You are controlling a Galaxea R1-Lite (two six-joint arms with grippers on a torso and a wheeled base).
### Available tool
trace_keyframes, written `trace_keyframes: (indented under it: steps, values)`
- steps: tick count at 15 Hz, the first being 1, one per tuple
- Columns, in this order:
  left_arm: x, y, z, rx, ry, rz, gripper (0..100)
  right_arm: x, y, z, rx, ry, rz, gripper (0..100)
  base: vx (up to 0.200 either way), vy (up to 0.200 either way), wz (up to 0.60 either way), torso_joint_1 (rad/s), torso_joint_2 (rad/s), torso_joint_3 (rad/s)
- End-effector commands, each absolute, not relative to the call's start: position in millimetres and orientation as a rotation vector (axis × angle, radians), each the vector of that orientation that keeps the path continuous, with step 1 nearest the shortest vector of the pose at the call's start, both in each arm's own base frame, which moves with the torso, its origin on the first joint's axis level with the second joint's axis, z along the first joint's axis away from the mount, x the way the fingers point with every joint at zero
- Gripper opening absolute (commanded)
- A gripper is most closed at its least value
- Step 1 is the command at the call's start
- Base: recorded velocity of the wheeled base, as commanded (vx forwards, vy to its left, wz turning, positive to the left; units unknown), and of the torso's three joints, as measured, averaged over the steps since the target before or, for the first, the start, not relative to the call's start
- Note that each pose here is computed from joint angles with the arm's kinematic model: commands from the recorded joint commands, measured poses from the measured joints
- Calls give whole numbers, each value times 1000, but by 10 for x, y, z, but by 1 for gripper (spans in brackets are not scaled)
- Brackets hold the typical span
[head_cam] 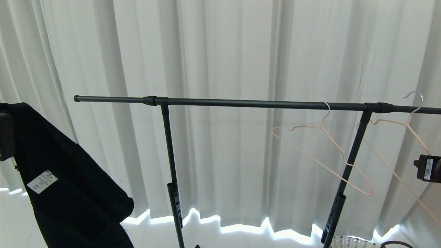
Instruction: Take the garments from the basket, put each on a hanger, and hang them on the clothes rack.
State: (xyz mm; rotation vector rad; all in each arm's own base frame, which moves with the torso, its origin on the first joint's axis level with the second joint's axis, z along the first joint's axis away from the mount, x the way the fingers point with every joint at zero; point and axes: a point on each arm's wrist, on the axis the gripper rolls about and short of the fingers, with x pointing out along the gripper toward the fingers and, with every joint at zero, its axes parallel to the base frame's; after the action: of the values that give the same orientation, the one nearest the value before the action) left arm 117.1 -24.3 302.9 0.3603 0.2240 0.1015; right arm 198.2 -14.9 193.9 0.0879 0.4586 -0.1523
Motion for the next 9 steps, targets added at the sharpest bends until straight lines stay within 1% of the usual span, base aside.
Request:
trace_keyframes:
  steps: [1,4,7,9]
  values:
    - [1165,-240,3029,359,223,103,0,1861,-138,1959,72,438,-136,0,-200,0,0,-2,2,2]
    - [1165,-244,3025,368,224,97,0,1749,-112,1981,35,416,-84,0,-200,0,0,2,1,2]
    - [1154,-256,3024,388,222,83,0,1655,-55,2072,-2,364,-27,0,0,0,0,0,0,0]
    - [1167,-268,3010,394,227,74,0,1533,25,2152,-41,310,57,0,0,0,0,0,0,0]
